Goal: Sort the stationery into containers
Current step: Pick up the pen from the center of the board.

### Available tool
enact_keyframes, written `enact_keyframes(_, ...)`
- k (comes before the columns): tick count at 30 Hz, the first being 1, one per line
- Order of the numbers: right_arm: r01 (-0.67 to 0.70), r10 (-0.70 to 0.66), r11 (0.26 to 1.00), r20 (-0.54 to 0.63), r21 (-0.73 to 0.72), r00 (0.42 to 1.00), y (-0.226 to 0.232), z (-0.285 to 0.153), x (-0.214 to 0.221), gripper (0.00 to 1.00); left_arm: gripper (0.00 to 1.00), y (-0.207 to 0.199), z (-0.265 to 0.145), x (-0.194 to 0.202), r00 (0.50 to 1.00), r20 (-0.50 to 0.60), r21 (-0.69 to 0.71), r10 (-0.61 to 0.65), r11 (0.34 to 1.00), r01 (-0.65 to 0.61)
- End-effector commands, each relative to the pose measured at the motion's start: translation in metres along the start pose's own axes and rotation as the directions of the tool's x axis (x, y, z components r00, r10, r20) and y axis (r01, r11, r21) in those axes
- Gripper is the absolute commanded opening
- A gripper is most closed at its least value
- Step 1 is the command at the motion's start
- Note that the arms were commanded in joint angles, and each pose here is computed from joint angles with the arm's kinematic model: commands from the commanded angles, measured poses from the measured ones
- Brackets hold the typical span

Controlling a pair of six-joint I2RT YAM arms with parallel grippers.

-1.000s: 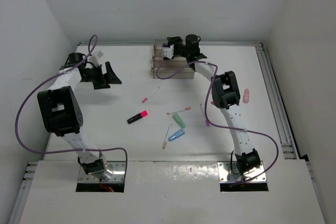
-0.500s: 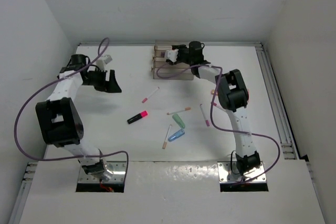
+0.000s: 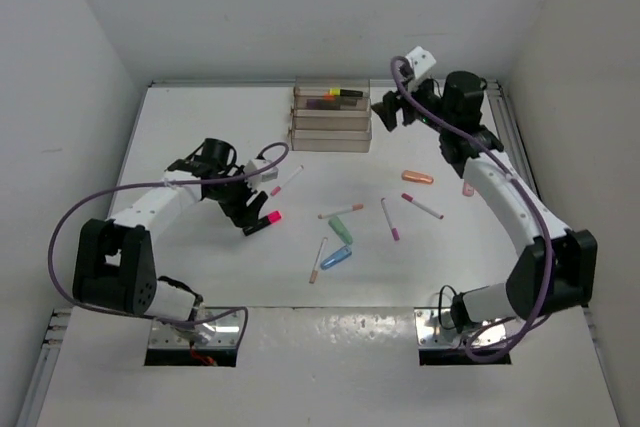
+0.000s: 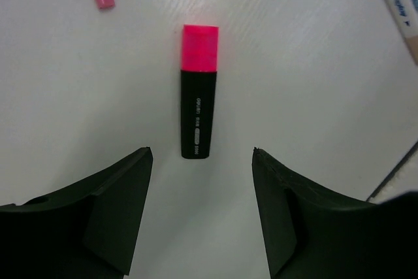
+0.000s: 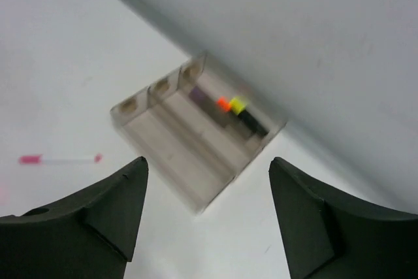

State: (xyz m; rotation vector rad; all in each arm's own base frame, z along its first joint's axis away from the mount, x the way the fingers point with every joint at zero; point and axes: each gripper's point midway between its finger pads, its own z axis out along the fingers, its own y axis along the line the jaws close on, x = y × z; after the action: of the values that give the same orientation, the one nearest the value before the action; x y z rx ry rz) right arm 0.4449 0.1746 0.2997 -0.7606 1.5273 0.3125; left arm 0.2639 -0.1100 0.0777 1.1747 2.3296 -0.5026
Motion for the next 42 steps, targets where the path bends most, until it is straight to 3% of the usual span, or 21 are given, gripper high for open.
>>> enact_keyframes(1,-0.359,0.339,0.933,-0.255,-0.034,0.906,0.048,-0.033,0.076,0.75,0.68,0.024,0.012,-0.01,0.999,-0.006,-0.095,0.043,0.995,-0.043)
enact_keyframes(7,-0.441,0.421,0.897,-0.267,-0.017,0.867,0.069,-0.069,0.089,0.76,0.65,0.019,0.032,-0.011,0.996,-0.047,-0.104,0.077,0.991,-0.081)
enact_keyframes(17,-0.485,0.473,0.874,-0.244,0.014,0.846,0.068,-0.077,0.091,0.76,0.59,0.009,0.063,0.012,0.987,-0.145,-0.087,0.076,0.992,-0.089)
enact_keyframes(30,-0.517,0.517,0.852,-0.278,0.079,0.81,0.071,-0.087,0.109,0.79,0.5,0.005,0.088,0.001,0.989,-0.121,-0.069,0.082,0.994,-0.091)
enact_keyframes(34,-0.537,0.547,0.835,-0.284,0.121,0.787,0.071,-0.088,0.117,0.79,0.33,-0.001,0.095,0.004,0.986,-0.146,-0.05,0.086,0.994,-0.095)
enact_keyframes(39,-0.527,0.537,0.842,-0.29,0.118,0.792,0.07,-0.086,0.121,0.77,0.0,0.005,0.083,-0.009,0.994,-0.107,-0.071,0.022,0.997,-0.03)
enact_keyframes(42,-0.523,0.516,0.851,-0.269,0.053,0.813,0.078,-0.074,0.107,0.74,0.0,0.002,0.044,-0.072,0.994,0.112,-0.027,0.0,1.0,0.003)
